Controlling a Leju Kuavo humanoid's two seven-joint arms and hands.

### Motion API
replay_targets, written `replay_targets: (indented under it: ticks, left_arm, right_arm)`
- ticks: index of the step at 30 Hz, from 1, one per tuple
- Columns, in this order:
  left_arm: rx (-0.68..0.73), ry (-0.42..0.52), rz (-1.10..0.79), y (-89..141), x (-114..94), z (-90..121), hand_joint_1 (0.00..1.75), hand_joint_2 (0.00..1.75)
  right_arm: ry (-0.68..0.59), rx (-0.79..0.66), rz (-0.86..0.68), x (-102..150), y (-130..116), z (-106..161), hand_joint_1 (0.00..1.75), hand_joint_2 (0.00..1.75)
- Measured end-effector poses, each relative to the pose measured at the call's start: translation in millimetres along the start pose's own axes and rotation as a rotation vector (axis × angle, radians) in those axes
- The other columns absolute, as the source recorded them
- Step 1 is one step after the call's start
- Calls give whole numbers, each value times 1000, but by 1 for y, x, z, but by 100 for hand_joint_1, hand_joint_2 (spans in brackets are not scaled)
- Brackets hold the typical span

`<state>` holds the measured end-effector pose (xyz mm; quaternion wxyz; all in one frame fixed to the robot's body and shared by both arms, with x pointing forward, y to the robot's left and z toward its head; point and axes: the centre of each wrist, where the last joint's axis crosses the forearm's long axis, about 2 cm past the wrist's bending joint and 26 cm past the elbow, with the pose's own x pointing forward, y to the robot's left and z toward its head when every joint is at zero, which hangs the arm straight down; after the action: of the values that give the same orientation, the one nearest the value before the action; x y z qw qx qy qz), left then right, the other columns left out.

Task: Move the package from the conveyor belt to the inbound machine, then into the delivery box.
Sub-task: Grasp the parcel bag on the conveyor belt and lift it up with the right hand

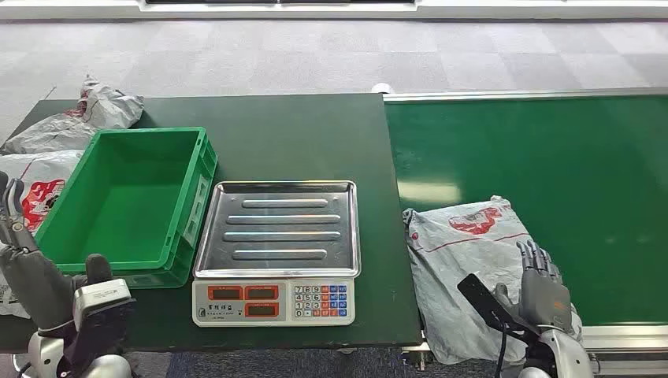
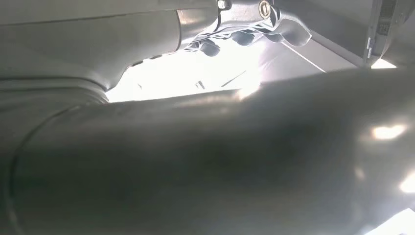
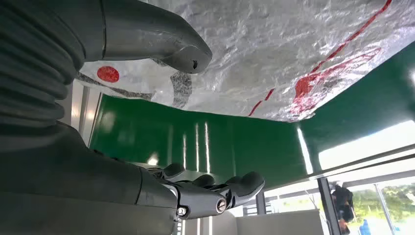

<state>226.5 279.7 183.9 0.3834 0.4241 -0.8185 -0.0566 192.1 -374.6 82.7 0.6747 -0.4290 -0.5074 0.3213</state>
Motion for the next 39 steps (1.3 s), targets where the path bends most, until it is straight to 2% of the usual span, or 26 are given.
replay_targets:
  ticks: [10, 18, 24, 34, 38, 39]
  left_arm:
    - [-51, 36, 54, -2, 1, -1, 0, 0]
    - [-90, 54, 61, -3, 4, -3, 0, 0]
    - [-117, 81, 106, -2, 8, -2, 0, 0]
    - [-125, 87, 115, -2, 9, 0, 0, 0]
    - [-136, 100, 135, -2, 10, 0, 0, 0]
    - [-138, 103, 140, -2, 10, 0, 0, 0]
  right_arm:
    - [26, 84, -76, 4, 16, 4, 0, 175]
    - [71, 243, -229, 18, 56, 15, 0, 175]
    - [193, 341, -206, 20, 86, 21, 0, 175]
    - [241, 373, -197, 23, 96, 20, 0, 175]
    - [260, 378, -143, 26, 98, 18, 175, 175]
    - [260, 375, -128, 27, 98, 17, 175, 175]
